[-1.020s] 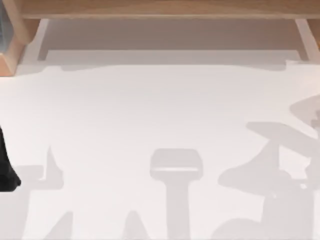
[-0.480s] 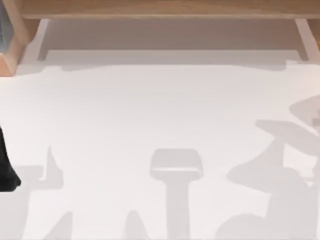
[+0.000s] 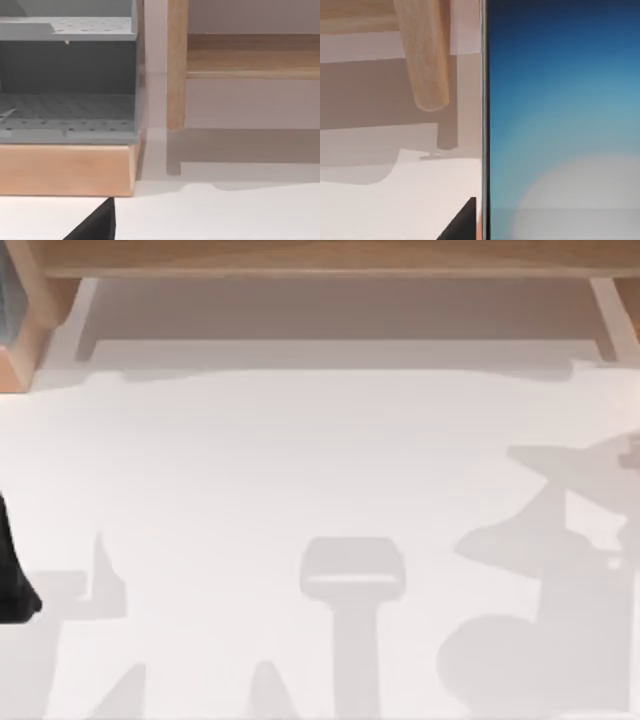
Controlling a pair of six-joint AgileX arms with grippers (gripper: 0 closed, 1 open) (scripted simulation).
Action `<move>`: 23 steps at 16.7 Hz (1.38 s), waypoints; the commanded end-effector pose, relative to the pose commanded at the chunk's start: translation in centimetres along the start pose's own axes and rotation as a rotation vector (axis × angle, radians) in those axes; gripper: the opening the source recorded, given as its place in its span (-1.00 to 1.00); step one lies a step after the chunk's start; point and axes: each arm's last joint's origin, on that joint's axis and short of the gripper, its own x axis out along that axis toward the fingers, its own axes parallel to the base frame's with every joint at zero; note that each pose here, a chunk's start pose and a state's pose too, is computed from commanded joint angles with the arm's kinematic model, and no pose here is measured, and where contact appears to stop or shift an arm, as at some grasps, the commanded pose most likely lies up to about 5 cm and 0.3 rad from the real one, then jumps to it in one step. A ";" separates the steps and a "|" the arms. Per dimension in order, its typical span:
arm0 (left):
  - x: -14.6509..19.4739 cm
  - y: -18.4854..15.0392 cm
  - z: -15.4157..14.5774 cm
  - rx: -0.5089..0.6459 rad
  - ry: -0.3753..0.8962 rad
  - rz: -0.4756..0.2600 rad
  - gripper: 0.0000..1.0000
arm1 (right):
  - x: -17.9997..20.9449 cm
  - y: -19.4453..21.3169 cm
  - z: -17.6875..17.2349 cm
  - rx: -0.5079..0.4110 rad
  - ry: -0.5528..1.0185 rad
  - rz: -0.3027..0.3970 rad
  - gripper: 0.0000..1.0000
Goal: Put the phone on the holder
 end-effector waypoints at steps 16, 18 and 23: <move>0.0 0.0 0.0 0.000 0.000 0.000 1.00 | 0.4 0.0 -0.1 -0.015 0.005 0.001 0.66; 0.0 0.0 0.0 0.000 0.000 0.000 1.00 | 0.4 0.0 -0.1 -0.015 0.005 0.001 0.96; 0.0 0.0 0.0 0.000 0.000 0.000 1.00 | 0.4 0.0 -0.1 -0.015 0.005 0.001 1.00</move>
